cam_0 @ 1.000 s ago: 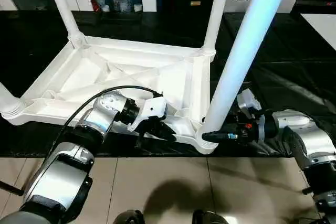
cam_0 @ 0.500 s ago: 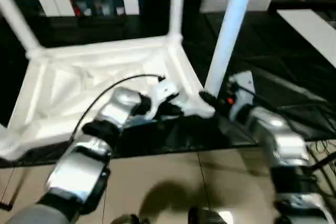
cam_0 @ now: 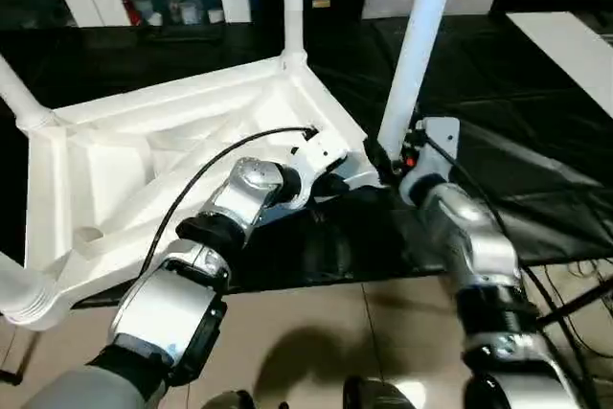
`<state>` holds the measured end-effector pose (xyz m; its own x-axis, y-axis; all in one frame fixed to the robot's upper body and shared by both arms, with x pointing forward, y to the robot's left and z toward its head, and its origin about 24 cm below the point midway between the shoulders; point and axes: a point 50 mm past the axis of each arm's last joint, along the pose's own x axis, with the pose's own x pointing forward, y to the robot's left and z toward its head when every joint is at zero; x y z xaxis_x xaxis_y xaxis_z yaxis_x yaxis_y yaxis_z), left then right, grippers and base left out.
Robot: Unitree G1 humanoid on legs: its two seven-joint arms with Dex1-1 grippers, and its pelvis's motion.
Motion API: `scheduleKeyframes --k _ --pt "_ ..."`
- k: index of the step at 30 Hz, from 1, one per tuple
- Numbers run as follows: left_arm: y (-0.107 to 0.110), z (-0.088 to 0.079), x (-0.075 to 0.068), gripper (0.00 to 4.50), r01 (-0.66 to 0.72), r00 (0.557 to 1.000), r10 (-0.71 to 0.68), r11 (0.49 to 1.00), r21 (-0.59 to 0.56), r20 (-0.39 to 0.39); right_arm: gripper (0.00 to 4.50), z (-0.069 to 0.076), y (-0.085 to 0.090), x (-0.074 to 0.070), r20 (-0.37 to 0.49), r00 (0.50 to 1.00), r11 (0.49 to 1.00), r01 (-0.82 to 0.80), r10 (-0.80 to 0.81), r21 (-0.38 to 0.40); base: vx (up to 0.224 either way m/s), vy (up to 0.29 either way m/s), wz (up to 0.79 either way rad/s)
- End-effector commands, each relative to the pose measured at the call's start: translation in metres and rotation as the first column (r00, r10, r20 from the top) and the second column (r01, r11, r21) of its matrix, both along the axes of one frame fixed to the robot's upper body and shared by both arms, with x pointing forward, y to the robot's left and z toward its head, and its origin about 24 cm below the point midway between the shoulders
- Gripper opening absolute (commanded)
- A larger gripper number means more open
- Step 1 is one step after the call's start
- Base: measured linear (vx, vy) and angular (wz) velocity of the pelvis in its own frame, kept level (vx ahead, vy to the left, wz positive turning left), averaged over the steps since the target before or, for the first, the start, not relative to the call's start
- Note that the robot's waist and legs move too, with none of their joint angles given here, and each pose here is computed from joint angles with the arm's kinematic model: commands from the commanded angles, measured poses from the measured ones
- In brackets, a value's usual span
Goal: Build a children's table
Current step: Rotate leg to tighten
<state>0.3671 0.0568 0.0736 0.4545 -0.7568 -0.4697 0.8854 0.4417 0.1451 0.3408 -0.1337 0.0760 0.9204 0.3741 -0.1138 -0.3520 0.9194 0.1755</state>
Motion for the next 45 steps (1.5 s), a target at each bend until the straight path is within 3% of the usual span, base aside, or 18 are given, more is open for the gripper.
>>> scheduleKeyframes --k 1,4,7,9,12,13,15,19,22,24,33,38,43,45 --pt "-0.007 0.011 0.000 0.00 0.065 0.996 -0.062 0.997 -0.040 0.068 3.85 -0.005 0.018 -0.008 -0.009 0.987 0.987 -0.161 0.161 0.009 0.000 0.000 0.00" --pt "0.002 0.006 -0.005 0.00 0.129 0.990 -0.128 0.991 -0.016 0.054 4.00 -0.004 -0.005 -0.014 0.009 0.974 0.973 -0.227 0.228 -0.050 0.000 0.000 0.00" --pt "0.014 0.001 -0.016 0.00 0.297 0.954 -0.297 0.955 0.002 0.040 4.11 0.001 -0.033 -0.025 0.001 0.926 0.916 -0.374 0.378 -0.145 0.000 0.000 0.00" --pt "0.018 -0.001 -0.021 0.00 0.355 0.934 -0.355 0.935 0.002 0.031 4.11 0.004 -0.037 -0.029 0.004 0.894 0.884 -0.441 0.447 -0.156 0.000 0.000 0.00" --pt "0.028 -0.003 -0.025 0.00 0.424 0.905 -0.424 0.905 0.023 -0.002 4.11 0.007 -0.044 -0.042 -0.027 0.782 0.764 -0.615 0.623 -0.195 0.000 0.000 0.00" --pt "0.028 -0.003 -0.026 0.00 0.428 0.904 -0.428 0.904 0.025 -0.004 4.11 0.007 -0.044 -0.042 -0.031 0.775 0.757 -0.624 0.631 -0.196 0.000 0.000 0.00" --pt "0.035 -0.003 -0.029 0.00 0.478 0.878 -0.478 0.878 0.034 -0.024 4.11 0.005 -0.050 -0.049 -0.080 0.706 0.680 -0.701 0.703 -0.213 0.000 0.000 0.00" --pt "0.040 -0.003 -0.032 0.00 0.522 0.853 -0.521 0.852 0.040 -0.043 3.74 0.005 -0.055 -0.051 -0.109 0.661 0.632 -0.746 0.743 -0.212 0.000 0.000 0.00" --pt "0.049 -0.001 -0.036 0.00 0.580 0.814 -0.575 0.813 0.046 -0.085 3.49 0.008 -0.059 -0.053 -0.135 0.586 0.563 -0.808 0.799 -0.172 0.000 0.000 0.00" --pt "0.050 0.000 -0.036 0.00 0.582 0.812 -0.577 0.811 0.050 -0.085 3.31 0.008 -0.059 -0.052 -0.135 0.583 0.561 -0.811 0.801 -0.170 0.000 0.000 0.00" --pt "0.056 0.002 -0.039 0.00 0.629 0.775 -0.621 0.777 0.044 -0.113 2.51 0.007 -0.053 -0.054 -0.146 0.479 0.469 -0.878 0.866 -0.096 0.000 0.000 0.00" --pt "0.056 0.002 -0.040 0.00 0.632 0.772 -0.625 0.774 0.040 -0.114 2.09 0.007 -0.051 -0.055 -0.143 0.456 0.448 -0.890 0.879 -0.084 0.000 0.000 0.00" --pt "0.055 0.002 -0.039 0.00 0.620 0.781 -0.614 0.784 0.030 -0.112 2.00 0.006 -0.049 -0.058 -0.139 0.445 0.439 -0.895 0.885 -0.075 0.000 0.000 0.00" --pt "0.053 0.002 -0.036 0.00 0.575 0.815 -0.571 0.818 0.018 -0.102 1.98 0.006 -0.044 -0.063 -0.112 0.445 0.444 -0.895 0.888 -0.041 0.000 0.000 0.00"
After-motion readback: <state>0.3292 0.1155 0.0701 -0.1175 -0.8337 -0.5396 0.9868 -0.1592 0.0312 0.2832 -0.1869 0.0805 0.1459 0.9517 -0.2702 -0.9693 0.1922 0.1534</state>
